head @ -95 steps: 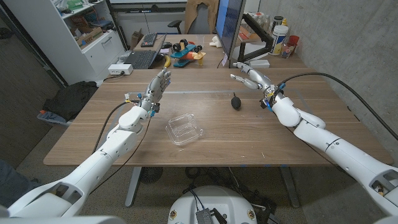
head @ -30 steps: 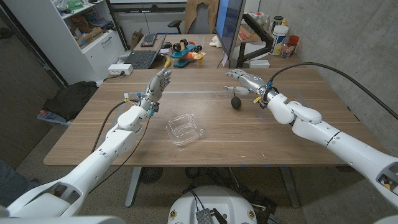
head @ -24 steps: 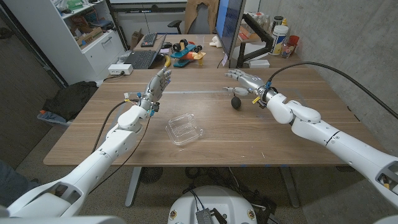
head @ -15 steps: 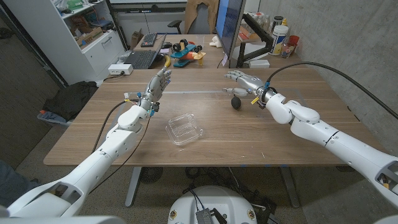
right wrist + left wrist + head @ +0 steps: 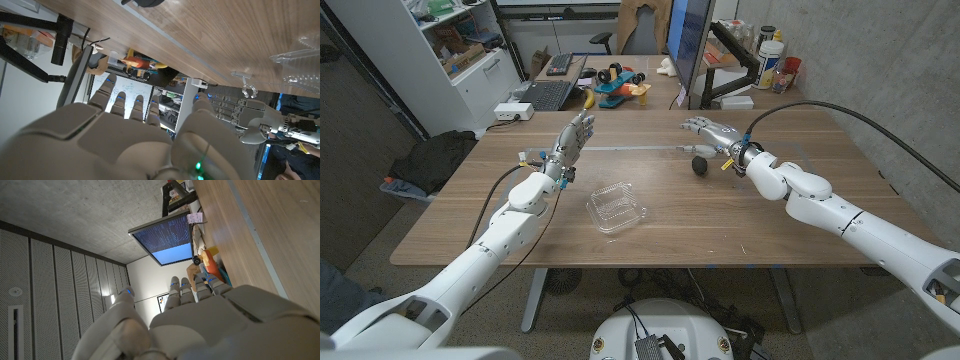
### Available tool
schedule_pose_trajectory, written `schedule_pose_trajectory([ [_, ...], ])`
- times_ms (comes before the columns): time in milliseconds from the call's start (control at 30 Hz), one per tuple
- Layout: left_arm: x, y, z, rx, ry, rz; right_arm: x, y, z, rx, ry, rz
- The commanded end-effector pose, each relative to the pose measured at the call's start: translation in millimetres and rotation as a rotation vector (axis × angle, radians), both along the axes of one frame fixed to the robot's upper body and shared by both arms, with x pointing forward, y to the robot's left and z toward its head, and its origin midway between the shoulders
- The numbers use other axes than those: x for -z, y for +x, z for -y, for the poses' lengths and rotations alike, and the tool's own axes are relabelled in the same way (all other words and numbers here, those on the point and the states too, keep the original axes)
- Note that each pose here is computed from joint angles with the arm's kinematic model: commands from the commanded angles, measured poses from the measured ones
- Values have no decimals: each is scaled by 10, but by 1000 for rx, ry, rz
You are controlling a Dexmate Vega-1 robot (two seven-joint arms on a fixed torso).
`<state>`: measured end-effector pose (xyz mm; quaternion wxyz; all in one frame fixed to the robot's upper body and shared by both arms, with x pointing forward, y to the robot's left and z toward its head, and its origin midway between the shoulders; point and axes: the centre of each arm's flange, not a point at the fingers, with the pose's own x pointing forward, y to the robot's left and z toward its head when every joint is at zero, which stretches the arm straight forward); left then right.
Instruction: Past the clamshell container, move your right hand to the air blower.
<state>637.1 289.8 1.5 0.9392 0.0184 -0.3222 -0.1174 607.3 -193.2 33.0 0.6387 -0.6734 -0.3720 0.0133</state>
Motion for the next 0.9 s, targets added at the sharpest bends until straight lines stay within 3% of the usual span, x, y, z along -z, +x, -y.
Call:
schedule_pose_trajectory([
  [33,26,-19,-15,3,2,-7,63,63,-27,19,-16,-31],
  [900,6,-26,-27,1,5,-5,182,238,-12,48,-22,-104],
])
